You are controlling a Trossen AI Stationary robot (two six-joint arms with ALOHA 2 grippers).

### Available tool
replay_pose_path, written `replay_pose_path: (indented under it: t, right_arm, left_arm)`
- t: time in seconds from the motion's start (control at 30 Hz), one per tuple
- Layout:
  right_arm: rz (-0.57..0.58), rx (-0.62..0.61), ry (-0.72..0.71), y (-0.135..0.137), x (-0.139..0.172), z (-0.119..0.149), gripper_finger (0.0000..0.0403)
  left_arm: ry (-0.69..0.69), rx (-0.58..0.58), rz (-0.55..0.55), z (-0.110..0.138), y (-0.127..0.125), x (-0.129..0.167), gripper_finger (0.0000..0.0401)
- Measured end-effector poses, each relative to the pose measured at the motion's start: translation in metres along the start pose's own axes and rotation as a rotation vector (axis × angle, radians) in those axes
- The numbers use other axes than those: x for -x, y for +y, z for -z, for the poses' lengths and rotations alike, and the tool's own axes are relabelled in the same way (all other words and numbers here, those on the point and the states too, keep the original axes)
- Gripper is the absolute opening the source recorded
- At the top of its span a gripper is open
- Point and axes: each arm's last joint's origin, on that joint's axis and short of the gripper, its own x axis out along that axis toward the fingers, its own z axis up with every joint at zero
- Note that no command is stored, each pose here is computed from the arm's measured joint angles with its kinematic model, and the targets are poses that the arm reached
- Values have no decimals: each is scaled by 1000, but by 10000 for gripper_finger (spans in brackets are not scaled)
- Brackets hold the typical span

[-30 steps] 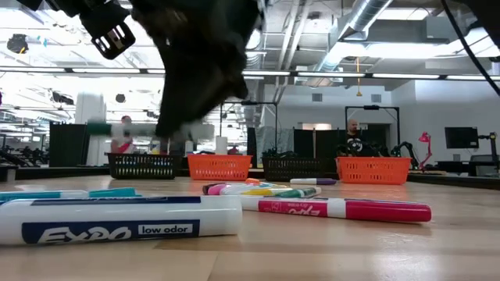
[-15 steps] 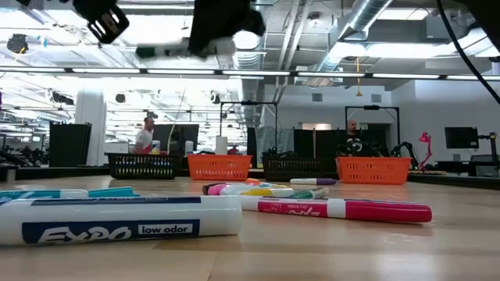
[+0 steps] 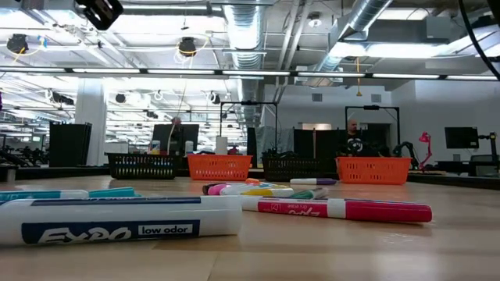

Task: Pick & Place Markers
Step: Put the green marker pen into the left orange bin

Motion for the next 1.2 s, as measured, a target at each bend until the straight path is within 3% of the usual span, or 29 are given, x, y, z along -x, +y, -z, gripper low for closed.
replay_pose_path:
  t: [0.33, 0.6, 0.8, 1.2]
  right_arm:
    - [-289, 2, -174, -20, -2, -30, 52]
    - [-325, 6, -224, -34, -8, -39, 52]
    - [-306, 11, -271, -46, -11, -45, 52]
    - [-326, 20, -363, -59, -12, -56, 52]
  left_arm:
    - [-115, -133, -25, -11, -1, -4, 147]
    - [-262, -260, -214, -22, 1, -1, 208]
    - [-489, -343, -347, -42, -2, 5, 263]
    - [-557, -350, -408, -51, 10, -8, 263]
